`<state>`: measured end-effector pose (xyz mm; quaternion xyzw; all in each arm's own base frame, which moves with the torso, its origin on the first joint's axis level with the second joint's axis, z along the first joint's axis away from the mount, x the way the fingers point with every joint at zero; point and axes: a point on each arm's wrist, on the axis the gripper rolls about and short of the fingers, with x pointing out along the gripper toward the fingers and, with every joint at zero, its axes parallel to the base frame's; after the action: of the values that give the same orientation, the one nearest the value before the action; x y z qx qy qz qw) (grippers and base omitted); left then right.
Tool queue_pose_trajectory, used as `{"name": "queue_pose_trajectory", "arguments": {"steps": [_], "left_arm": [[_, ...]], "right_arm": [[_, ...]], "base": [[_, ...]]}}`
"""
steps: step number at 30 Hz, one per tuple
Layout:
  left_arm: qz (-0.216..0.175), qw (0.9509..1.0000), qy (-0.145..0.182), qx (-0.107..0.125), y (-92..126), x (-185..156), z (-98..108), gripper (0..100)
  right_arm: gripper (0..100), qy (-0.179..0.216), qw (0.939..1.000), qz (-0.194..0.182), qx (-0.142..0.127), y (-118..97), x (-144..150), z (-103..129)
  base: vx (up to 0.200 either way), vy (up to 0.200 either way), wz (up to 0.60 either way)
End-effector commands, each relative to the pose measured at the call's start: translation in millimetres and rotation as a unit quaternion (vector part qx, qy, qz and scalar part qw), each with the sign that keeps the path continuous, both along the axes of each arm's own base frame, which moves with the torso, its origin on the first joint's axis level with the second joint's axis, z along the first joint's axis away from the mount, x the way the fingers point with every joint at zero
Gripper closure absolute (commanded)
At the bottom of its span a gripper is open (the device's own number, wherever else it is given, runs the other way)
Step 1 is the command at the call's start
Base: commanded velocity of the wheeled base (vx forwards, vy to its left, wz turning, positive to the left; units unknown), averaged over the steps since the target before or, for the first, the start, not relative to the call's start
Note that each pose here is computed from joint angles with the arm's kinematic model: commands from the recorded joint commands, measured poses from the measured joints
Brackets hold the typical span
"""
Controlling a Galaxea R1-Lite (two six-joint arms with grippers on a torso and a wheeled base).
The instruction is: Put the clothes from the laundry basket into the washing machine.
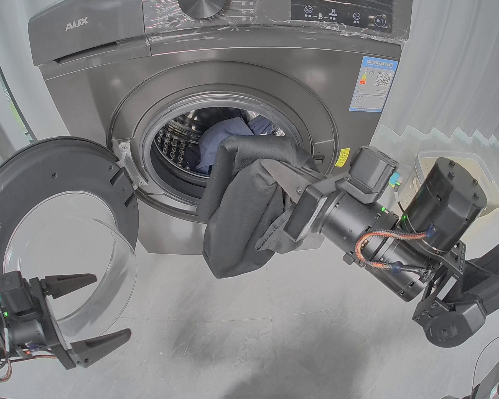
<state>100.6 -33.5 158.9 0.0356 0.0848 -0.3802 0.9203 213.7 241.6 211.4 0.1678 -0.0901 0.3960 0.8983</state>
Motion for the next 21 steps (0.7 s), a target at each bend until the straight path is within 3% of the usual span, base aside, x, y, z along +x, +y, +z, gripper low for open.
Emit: {"name": "queue_pose_trajectory", "arguments": {"steps": [1, 15, 21], "left_arm": [[-0.034, 0.9966, 0.073, 0.016, -20, 51, -23, 0], [-0.046, 0.9951, 0.085, 0.019, -49, 84, -43, 0], [-0.036, 0.9934, 0.109, -0.003, -63, 95, -41, 0]], "right_arm": [[100, -0.003, 1.0, -0.002, 0.004, 5, 7, -1], [100, -0.002, 1.0, -0.001, 0.003, 5, 5, -2], [100, -0.003, 1.0, -0.001, 0.004, 5, 5, -1]], "base": [[0.0, 0.0, 0.0], [0.0, 0.0, 0.0], [0.0, 0.0, 0.0]]}}
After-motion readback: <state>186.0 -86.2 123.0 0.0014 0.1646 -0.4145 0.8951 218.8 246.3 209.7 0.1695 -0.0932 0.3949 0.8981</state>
